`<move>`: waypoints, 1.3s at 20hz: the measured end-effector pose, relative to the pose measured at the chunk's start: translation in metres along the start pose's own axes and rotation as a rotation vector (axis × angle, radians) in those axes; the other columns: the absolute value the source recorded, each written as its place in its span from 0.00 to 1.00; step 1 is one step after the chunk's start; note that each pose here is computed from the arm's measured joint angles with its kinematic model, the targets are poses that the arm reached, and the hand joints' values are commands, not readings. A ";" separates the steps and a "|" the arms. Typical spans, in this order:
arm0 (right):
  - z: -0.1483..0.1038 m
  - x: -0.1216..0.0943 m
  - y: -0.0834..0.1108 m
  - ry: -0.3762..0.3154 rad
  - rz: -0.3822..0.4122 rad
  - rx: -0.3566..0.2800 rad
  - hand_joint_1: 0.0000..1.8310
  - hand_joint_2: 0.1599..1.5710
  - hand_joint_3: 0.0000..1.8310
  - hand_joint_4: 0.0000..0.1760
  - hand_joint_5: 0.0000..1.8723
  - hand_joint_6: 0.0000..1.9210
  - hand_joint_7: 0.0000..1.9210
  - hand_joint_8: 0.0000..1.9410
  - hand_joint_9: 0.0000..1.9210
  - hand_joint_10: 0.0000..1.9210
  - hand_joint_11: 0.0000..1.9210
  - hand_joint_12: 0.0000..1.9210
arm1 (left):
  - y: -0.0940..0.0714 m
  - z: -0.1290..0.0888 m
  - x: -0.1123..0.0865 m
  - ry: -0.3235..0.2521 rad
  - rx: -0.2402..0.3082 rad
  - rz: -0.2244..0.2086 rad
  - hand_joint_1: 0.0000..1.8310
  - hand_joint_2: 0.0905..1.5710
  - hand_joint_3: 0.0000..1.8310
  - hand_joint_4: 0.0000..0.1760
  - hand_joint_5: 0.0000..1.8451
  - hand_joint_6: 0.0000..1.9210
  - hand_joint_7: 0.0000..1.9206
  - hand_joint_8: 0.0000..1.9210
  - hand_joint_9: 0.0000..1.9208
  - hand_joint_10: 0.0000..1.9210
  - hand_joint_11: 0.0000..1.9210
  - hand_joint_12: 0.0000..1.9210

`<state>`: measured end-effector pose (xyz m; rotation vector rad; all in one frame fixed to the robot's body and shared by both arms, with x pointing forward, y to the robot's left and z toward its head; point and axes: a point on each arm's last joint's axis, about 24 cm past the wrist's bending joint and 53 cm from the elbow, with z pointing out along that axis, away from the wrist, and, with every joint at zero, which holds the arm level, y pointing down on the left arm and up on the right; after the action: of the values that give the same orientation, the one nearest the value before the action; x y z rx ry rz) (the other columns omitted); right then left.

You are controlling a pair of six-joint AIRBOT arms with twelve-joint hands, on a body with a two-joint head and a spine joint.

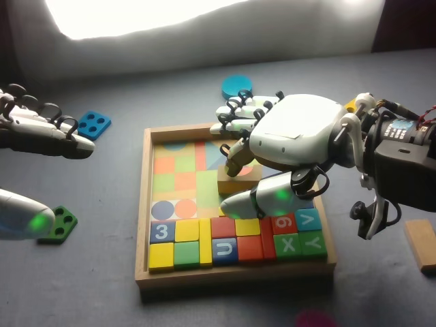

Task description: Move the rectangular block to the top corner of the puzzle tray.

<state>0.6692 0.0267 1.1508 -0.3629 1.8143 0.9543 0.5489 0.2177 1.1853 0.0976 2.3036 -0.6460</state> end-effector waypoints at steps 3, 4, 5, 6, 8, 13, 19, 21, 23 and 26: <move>0.000 0.001 0.000 0.003 0.000 0.001 0.00 0.71 0.00 0.00 0.34 0.10 0.06 0.01 0.00 0.00 0.00 0.00 | 0.000 0.000 0.000 0.000 0.001 0.001 0.08 0.80 0.00 0.22 0.09 0.00 0.07 0.00 0.08 0.00 0.00 0.33; 0.000 0.001 -0.001 0.005 0.000 0.003 0.00 0.71 0.00 0.00 0.35 0.10 0.07 0.01 0.00 0.00 0.00 0.00 | 0.000 0.000 0.000 0.000 0.001 0.001 0.07 0.80 0.00 0.22 0.09 0.00 0.07 0.00 0.08 0.00 0.00 0.32; -0.001 0.001 -0.002 0.005 -0.001 0.004 0.00 0.71 0.00 0.00 0.35 0.10 0.07 0.01 0.00 0.00 0.00 0.00 | 0.000 0.000 0.000 0.000 0.001 0.001 0.07 0.80 0.00 0.21 0.09 0.00 0.06 0.00 0.07 0.00 0.00 0.31; -0.001 0.001 -0.003 0.004 -0.002 0.006 0.00 0.71 0.00 0.00 0.35 0.10 0.06 0.01 0.00 0.00 0.00 0.00 | 0.000 0.000 0.000 0.000 0.001 0.001 0.08 0.80 0.00 0.21 0.09 0.00 0.07 0.00 0.08 0.00 0.00 0.32; -0.002 0.006 -0.005 0.015 -0.004 0.011 0.00 0.70 0.00 0.00 0.34 0.10 0.05 0.00 0.00 0.00 0.00 0.00 | 0.000 0.000 0.000 0.000 0.001 0.001 0.08 0.80 0.00 0.22 0.10 0.00 0.07 0.00 0.08 0.00 0.00 0.32; -0.003 0.008 -0.007 0.005 -0.029 0.009 0.00 0.71 0.00 0.00 0.35 0.10 0.07 0.01 0.00 0.00 0.00 0.00 | 0.000 0.000 0.000 0.000 0.001 0.001 0.07 0.80 0.00 0.20 0.09 0.00 0.07 0.00 0.08 0.00 0.00 0.32; -0.008 0.003 -0.018 -0.009 -0.063 0.028 0.00 0.71 0.00 0.00 0.35 0.11 0.07 0.01 0.00 0.00 0.00 0.00 | 0.000 0.000 0.000 0.000 0.001 0.001 0.08 0.80 0.00 0.17 0.09 0.00 0.06 0.00 0.07 0.00 0.00 0.32; -0.009 0.001 -0.025 -0.018 -0.069 0.040 0.00 0.71 0.00 0.00 0.35 0.11 0.07 0.01 0.00 0.00 0.00 0.00 | -0.001 0.000 0.000 0.000 0.001 0.001 0.07 0.80 0.00 0.20 0.08 0.00 0.06 0.00 0.08 0.00 0.00 0.32; -0.009 -0.007 -0.038 -0.034 -0.077 0.064 0.00 0.71 0.00 0.00 0.36 0.11 0.07 0.01 0.00 0.00 0.00 0.00 | 0.000 0.000 0.000 0.000 0.001 0.001 0.08 0.80 0.00 0.20 0.09 0.00 0.06 0.00 0.08 0.00 0.00 0.31; -0.011 -0.017 -0.054 -0.055 -0.101 0.092 0.00 0.71 0.00 0.00 0.35 0.11 0.08 0.01 0.00 0.00 0.00 0.00 | 0.000 0.000 0.000 0.000 0.001 0.001 0.06 0.81 0.00 0.20 0.09 0.00 0.06 0.00 0.08 0.00 0.00 0.31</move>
<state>0.7040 -0.0190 1.1434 -0.3638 1.7659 0.8013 0.5489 0.2172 1.1854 0.0994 2.3035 -0.6461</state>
